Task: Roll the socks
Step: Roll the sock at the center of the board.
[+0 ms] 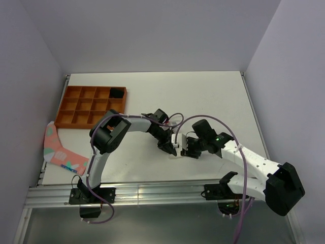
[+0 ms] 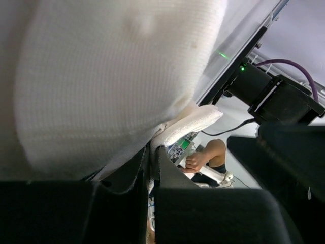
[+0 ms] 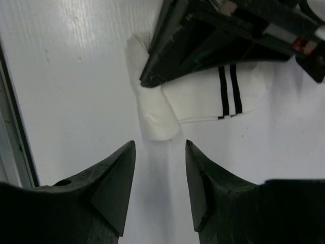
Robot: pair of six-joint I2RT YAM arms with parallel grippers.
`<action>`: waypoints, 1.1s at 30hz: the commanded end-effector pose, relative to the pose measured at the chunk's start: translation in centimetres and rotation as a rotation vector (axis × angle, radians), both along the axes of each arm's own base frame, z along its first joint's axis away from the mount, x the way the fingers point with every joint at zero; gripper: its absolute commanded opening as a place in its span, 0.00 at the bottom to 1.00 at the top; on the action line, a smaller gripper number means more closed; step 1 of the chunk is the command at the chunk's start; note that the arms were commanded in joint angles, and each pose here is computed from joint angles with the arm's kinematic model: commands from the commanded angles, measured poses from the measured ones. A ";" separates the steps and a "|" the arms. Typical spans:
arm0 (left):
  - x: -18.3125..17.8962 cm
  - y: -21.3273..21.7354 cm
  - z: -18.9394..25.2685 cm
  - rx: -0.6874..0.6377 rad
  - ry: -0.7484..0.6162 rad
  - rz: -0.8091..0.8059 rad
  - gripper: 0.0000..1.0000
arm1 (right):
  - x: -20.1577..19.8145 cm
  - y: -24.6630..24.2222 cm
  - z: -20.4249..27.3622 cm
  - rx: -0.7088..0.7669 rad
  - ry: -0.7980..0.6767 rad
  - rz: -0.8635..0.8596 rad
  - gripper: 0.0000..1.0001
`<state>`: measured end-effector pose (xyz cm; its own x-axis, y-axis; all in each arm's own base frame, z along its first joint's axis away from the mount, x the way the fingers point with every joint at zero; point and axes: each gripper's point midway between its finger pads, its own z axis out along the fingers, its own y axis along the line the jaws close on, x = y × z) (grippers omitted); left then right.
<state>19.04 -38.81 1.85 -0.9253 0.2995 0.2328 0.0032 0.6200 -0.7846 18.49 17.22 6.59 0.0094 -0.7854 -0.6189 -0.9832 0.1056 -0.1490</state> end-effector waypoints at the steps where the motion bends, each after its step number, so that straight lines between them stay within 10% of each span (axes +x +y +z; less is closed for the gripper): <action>1: 0.2 2.9 -5.3 0.199 -0.034 0.014 0.01 | 0.0 1.2 0.1 0.008 -0.087 0.057 0.52; 33: 0.0 3.7 -5.2 0.186 -0.022 -0.007 0.01 | 0.6 3.9 -4.7 -0.154 -0.274 0.172 0.47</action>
<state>19.18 -38.26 1.79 -0.9165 0.3245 0.2340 0.0165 0.6151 -0.7882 18.66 20.82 1.88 0.2744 -0.8497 -0.4502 -0.9204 -0.0965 -0.3789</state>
